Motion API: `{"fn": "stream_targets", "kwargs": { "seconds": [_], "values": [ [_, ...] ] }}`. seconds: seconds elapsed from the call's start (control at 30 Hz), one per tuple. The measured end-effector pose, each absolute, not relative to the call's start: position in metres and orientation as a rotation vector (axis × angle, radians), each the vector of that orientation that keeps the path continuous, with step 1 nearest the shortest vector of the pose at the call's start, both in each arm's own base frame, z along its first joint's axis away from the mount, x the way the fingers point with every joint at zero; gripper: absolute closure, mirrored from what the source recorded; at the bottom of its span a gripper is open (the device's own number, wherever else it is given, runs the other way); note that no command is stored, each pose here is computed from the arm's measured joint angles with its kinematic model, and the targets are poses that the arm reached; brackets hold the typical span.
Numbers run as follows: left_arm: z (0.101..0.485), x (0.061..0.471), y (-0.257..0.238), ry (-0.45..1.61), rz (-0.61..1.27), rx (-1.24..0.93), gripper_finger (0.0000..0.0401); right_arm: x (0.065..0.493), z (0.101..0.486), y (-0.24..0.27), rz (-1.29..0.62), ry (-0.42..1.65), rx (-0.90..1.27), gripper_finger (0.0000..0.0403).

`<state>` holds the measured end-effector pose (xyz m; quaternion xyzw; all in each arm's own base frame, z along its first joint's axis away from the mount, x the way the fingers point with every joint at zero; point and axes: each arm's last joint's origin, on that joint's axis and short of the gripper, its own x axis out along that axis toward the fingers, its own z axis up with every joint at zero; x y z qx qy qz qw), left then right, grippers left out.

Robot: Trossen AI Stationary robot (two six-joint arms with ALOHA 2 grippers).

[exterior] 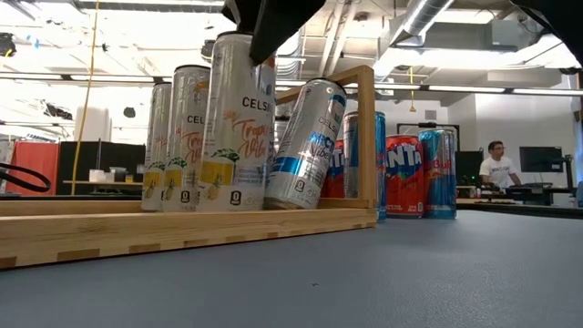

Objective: Place canned beverage on shelf
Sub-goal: Put the white yellow soda can on the shelf aligned with the other white yellow soda cans

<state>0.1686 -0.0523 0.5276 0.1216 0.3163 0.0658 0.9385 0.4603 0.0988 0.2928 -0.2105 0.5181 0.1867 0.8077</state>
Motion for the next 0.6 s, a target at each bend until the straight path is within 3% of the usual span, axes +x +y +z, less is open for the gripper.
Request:
{"fn": "stream_targets", "kwargs": {
  "seconds": [0.6],
  "values": [
    [0.528, 0.169, -0.052, 0.644, 0.141, 0.245, 0.0086, 0.465, 0.282, 0.099, 0.432, 1.127, -0.458, 0.0212]
  ]
}}
